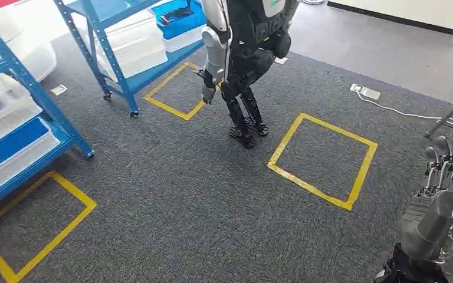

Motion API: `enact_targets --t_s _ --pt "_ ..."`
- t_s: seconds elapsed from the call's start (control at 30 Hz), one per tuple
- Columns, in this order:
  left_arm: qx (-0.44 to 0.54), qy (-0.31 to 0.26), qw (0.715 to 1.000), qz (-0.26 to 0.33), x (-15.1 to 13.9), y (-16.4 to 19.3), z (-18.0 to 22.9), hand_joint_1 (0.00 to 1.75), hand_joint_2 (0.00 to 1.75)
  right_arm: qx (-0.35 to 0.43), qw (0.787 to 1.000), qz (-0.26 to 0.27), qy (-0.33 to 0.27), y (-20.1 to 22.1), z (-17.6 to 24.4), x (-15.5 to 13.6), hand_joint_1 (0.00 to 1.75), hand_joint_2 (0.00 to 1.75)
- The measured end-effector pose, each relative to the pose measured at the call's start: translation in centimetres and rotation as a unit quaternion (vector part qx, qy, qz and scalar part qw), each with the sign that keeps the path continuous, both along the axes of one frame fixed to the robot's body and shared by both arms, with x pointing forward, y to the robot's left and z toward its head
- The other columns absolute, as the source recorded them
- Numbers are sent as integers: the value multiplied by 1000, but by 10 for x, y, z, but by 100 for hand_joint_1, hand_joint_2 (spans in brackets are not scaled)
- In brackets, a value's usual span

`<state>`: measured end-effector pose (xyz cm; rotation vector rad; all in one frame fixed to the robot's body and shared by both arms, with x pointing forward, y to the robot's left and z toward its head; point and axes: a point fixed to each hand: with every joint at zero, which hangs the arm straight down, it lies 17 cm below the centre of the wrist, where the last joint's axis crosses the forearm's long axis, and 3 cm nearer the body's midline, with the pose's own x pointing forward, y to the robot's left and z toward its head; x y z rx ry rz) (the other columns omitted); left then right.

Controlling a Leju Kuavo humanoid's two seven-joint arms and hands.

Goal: Take the parts from the cabinet and place them on the table.

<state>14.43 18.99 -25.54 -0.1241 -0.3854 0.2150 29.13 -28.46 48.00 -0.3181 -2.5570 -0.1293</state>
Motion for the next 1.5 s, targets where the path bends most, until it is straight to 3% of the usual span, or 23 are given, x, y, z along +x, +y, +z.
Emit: enact_targets --t_s 0.3,0.77,0.93,1.23,1.33,1.5 --pt "1 -3 1000 4 1 1 0 0 0 2 999 27 30 3 -17 7 0 0" --pt "3 -4 1000 14 2 4 0 0 0 35 996 4 87 -33 -57 21 0 0" --pt "1 -6 1000 13 3 2 1 0 0 43 988 3 148 -46 -92 41 0 0" --pt "1 -10 1000 6 0 2 1 0 0 46 957 -69 278 -105 -194 92 0 0" --pt "2 -15 1000 -2 5 0 2 0 0 83 924 -85 362 -134 -263 108 0 0" --pt "3 -9 1000 -14 -1 -1 0 0 0 133 875 -114 450 -173 -386 111 0 0"
